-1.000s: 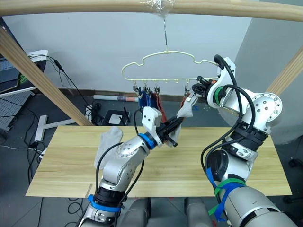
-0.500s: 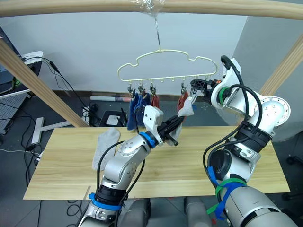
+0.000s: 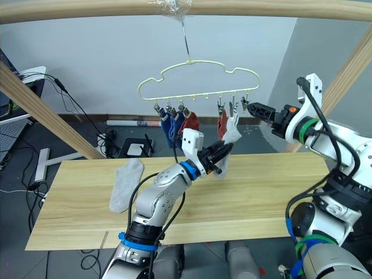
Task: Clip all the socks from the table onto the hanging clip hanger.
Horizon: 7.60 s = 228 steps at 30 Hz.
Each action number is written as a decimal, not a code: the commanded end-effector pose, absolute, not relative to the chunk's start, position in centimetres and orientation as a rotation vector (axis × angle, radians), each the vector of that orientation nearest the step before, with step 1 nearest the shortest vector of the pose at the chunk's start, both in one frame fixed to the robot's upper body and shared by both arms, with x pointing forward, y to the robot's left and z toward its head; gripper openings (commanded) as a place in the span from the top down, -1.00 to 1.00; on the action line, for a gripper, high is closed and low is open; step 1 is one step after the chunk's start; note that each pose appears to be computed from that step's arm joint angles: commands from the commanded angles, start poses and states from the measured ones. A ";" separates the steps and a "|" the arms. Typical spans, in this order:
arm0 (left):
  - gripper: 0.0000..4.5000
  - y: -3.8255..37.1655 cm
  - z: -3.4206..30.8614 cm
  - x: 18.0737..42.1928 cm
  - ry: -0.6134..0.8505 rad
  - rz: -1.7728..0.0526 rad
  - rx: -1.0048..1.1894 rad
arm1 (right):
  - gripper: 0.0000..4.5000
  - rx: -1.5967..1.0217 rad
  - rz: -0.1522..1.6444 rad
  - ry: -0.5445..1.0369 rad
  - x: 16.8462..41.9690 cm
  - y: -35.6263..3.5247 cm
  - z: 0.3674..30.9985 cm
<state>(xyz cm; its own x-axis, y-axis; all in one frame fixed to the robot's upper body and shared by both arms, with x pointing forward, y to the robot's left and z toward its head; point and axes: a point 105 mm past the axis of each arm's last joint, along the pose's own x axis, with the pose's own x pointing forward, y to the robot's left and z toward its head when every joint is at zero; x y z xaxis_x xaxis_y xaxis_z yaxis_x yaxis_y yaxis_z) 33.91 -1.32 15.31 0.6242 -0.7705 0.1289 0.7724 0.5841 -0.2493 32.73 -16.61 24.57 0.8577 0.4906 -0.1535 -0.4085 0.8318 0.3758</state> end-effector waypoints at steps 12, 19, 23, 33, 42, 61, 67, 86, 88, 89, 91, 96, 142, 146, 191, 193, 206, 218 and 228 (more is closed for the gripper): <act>-0.98 4.7 14.9 32.7 0.013 -0.879 -0.145 | -1.00 -0.014 0.304 -0.037 31.6 -13.2 21.2; -1.00 10.2 19.3 31.7 -0.082 -0.852 0.042 | -0.59 -0.082 0.211 -0.163 32.7 -13.4 21.4; -1.00 10.9 21.3 30.6 -0.113 -0.867 0.086 | -0.43 -0.101 0.202 -0.209 33.3 -12.9 21.8; -1.00 10.7 23.2 30.2 -0.204 -0.847 0.165 | -0.43 -0.096 0.186 -0.248 34.8 -12.3 22.2; -1.00 10.6 23.6 30.4 -0.223 -0.831 0.178 | -0.02 -0.091 0.139 -0.264 36.0 -12.2 22.5; -1.00 10.8 24.0 30.6 -0.236 -0.808 0.187 | 0.36 -0.073 0.091 -0.257 37.7 -12.4 22.5; -1.00 10.9 24.0 30.7 -0.233 -0.809 0.187 | 0.36 -0.075 0.092 -0.259 38.1 -12.2 22.7; -1.00 9.5 25.9 30.2 -0.285 -0.884 0.192 | 0.36 -0.093 0.097 -0.282 39.4 -11.4 23.8; -1.00 8.9 26.0 29.8 -0.276 -0.951 0.178 | 0.36 -0.089 0.105 -0.287 39.5 -11.1 24.0; -1.00 8.6 26.0 29.5 -0.270 -0.983 0.173 | 0.36 -0.087 0.109 -0.289 39.5 -11.0 24.1; -1.00 8.4 26.3 29.3 -0.263 -1.018 0.155 | 0.36 -0.088 0.116 -0.293 39.5 -10.8 24.1; -1.00 8.2 26.6 29.3 -0.260 -1.031 0.141 | 0.36 -0.089 0.118 -0.295 39.5 -10.7 24.2; -1.00 7.5 27.5 29.2 -0.293 -1.024 0.114 | 0.36 -0.162 0.075 -0.297 39.6 -11.5 24.2; -1.00 7.5 27.5 29.2 -0.294 -1.021 0.113 | 0.36 -0.162 0.075 -0.298 39.5 -11.5 24.2; -1.00 7.4 27.4 29.1 -0.291 -1.019 0.111 | 0.32 -0.165 0.077 -0.277 39.6 -11.5 23.8; -1.00 7.4 27.4 29.1 -0.291 -1.019 0.112 | 0.32 -0.163 0.077 -0.277 39.6 -11.5 23.8; -1.00 7.3 27.9 29.1 -0.303 -1.023 0.109 | 0.32 -0.171 0.086 -0.299 39.9 -10.9 24.4; -1.00 7.3 27.9 29.1 -0.306 -1.018 0.109 | 0.32 -0.173 0.082 -0.308 40.0 -10.9 24.7; -1.00 7.1 28.1 28.9 -0.311 -1.027 0.099 | 0.80 -0.169 0.079 -0.307 40.0 -11.1 24.7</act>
